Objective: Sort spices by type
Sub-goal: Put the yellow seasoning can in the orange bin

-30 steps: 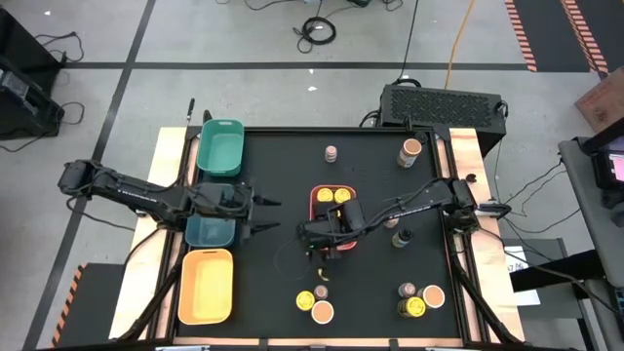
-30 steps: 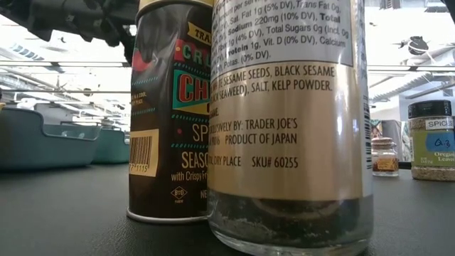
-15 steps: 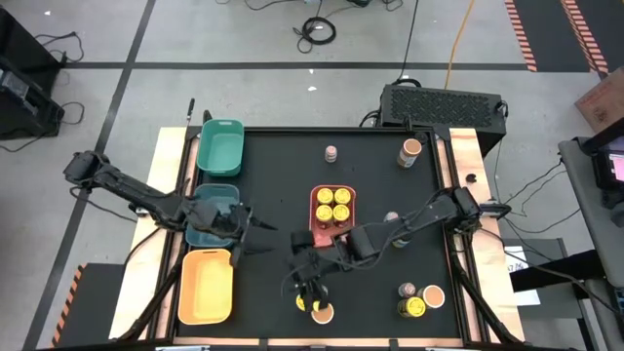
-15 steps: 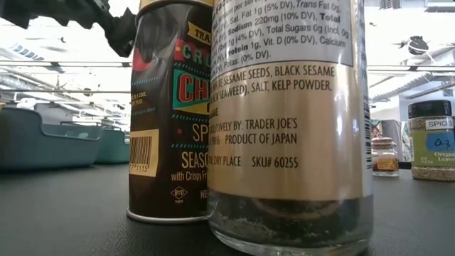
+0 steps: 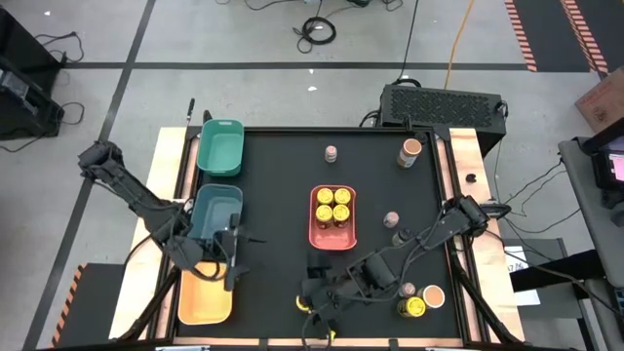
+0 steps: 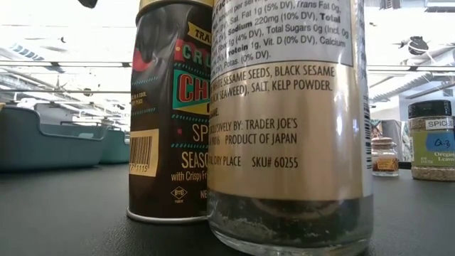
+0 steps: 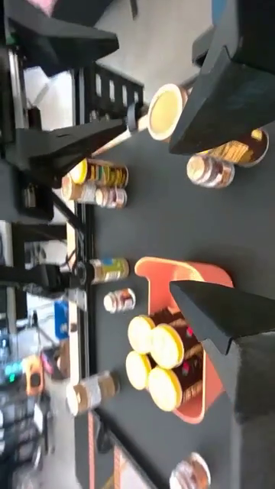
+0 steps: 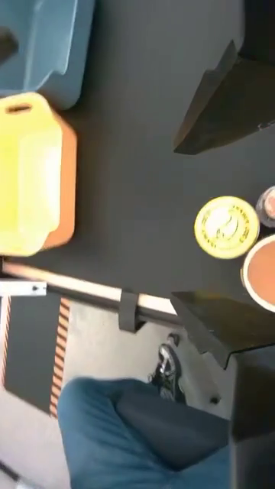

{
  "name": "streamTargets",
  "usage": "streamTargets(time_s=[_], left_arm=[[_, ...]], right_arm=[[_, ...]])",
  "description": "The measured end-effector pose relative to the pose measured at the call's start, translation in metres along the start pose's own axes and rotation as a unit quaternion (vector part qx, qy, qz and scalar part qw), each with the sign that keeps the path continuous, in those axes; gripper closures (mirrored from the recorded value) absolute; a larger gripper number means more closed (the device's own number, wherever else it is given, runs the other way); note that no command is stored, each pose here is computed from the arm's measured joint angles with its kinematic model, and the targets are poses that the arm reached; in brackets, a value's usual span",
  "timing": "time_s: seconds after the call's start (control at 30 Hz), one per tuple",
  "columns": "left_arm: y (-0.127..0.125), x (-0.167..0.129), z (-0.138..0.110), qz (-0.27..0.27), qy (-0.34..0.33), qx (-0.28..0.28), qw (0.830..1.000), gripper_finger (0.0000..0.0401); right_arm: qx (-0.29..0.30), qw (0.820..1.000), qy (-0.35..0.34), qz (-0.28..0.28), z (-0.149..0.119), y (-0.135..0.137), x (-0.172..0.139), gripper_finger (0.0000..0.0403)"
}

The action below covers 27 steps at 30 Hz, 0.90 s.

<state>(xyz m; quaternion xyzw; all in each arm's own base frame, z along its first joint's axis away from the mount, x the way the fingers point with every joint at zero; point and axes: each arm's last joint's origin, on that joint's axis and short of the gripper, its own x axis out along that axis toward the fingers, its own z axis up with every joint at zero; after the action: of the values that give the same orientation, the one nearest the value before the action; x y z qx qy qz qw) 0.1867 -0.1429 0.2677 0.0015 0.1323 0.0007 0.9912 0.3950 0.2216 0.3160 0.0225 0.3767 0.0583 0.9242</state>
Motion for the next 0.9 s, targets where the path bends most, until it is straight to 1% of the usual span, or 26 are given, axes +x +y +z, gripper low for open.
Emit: streamTargets(time_s=[0.1, 0.23, 0.37, 0.47, 0.53, 0.7, 0.8, 0.9], left_arm=[[-0.012, 0.006, 0.002, 0.011, 0.003, 0.001, 1.000, 0.0115], [-0.024, 0.020, -0.008, 0.016, 0.027, 0.006, 0.999, 0.0115], [-0.030, 0.029, -0.018, 0.015, 0.048, 0.025, 0.998, 0.0115], [-0.030, 0.031, -0.020, 0.004, 0.057, 0.030, 0.998, 0.0115], [-0.030, 0.032, -0.020, -0.006, 0.061, 0.030, 0.998, 0.0115], [-0.030, 0.033, -0.020, -0.016, 0.065, 0.028, 0.997, 0.0115], [-0.030, 0.033, -0.020, -0.018, 0.065, 0.038, 0.997, 0.0115], [-0.029, 0.033, -0.020, -0.019, 0.066, 0.051, 0.996, 0.0115]], right_arm=[[0.017, 1.000, 0.009, -0.011, -0.003, 0.000, 0.000, 0.0101], [0.019, 0.999, 0.024, -0.022, -0.008, 0.002, 0.005, 0.0101], [0.012, 0.998, 0.043, -0.039, -0.017, 0.004, 0.023, 0.0101], [0.012, 0.997, 0.058, -0.040, -0.025, 0.006, 0.040, 0.0101], [0.015, 0.997, 0.064, -0.045, -0.028, 0.006, 0.046, 0.0101], [0.059, 0.995, 0.060, -0.051, -0.026, 0.001, 0.049, 0.0101], [0.091, 0.992, 0.062, -0.055, -0.026, -0.002, 0.049, 0.0101], [0.149, 0.985, 0.064, -0.061, -0.025, -0.008, 0.050, 0.0101]])
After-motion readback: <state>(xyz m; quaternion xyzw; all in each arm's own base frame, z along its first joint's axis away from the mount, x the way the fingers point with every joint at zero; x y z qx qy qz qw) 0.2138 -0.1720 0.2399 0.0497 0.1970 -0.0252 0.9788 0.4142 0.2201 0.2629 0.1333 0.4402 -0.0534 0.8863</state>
